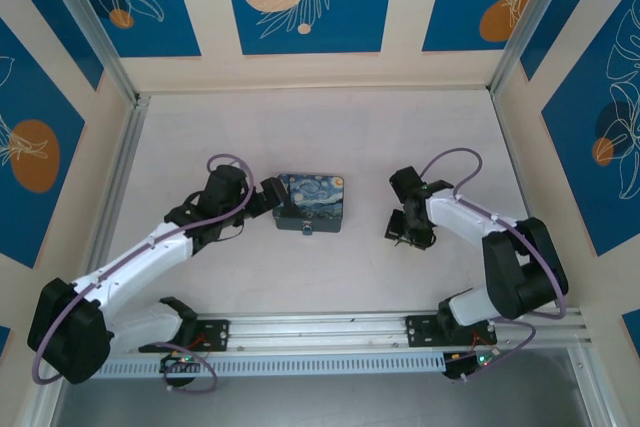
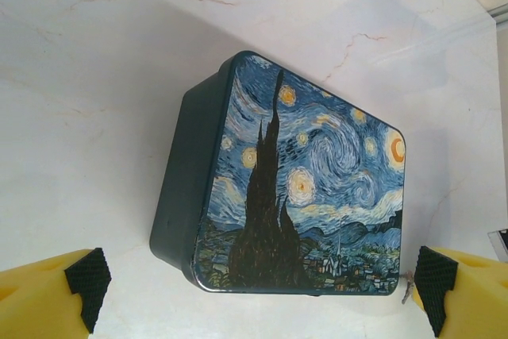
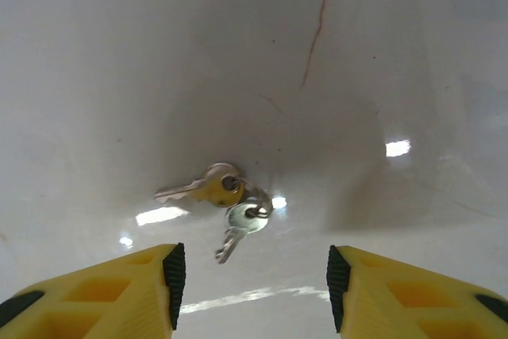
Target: Unlock a padlock with a key
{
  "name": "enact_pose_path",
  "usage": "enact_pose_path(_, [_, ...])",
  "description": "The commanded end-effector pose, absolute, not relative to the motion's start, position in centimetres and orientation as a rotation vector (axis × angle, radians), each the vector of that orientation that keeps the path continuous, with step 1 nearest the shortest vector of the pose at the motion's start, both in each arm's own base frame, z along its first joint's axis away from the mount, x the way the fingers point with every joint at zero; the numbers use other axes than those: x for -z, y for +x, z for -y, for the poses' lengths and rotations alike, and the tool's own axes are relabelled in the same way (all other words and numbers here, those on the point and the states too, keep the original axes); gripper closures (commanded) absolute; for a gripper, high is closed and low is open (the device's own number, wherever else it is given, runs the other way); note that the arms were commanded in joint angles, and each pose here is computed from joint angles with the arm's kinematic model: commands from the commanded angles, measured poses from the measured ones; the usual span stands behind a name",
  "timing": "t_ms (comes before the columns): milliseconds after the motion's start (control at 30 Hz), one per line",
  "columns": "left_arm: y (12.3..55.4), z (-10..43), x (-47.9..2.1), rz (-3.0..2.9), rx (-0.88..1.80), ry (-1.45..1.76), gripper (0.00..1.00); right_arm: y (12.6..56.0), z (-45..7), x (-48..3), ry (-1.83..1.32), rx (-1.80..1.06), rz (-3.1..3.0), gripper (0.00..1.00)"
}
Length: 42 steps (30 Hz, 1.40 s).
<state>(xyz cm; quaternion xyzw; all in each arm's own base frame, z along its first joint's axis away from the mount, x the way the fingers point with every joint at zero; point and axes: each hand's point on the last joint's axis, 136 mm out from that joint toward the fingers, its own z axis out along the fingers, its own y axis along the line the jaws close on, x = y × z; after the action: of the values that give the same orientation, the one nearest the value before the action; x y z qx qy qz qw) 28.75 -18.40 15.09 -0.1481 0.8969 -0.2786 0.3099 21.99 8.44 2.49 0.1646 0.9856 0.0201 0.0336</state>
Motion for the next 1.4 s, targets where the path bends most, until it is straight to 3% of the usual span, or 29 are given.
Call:
enact_pose_path(0, [28.6,18.9,-15.2,-2.385,0.740,-0.354,0.00,23.0,-8.2,-2.8,0.428,-0.006,-3.035,0.49])
enact_pose_path(200, [28.7,18.9,-15.2,-2.385,0.737,-0.356,0.00,23.7,-8.8,-1.4,0.402,-0.007,-3.089,0.56])
enact_pose_path(567, [29.0,18.8,-15.2,-2.387,0.720,-0.353,0.00,23.9,-9.5,-1.3,0.366,-0.056,-3.103,0.80])
enact_pose_path(700, [29.1,19.0,-15.0,-2.393,0.722,-0.347,0.00,23.6,-9.8,-1.9,0.368,-0.101,-3.089,1.00])
enact_pose_path(1367, [29.2,19.3,-14.9,-2.400,0.738,-0.346,0.00,23.5,-13.0,-7.9,0.443,-0.502,-2.923,1.00])
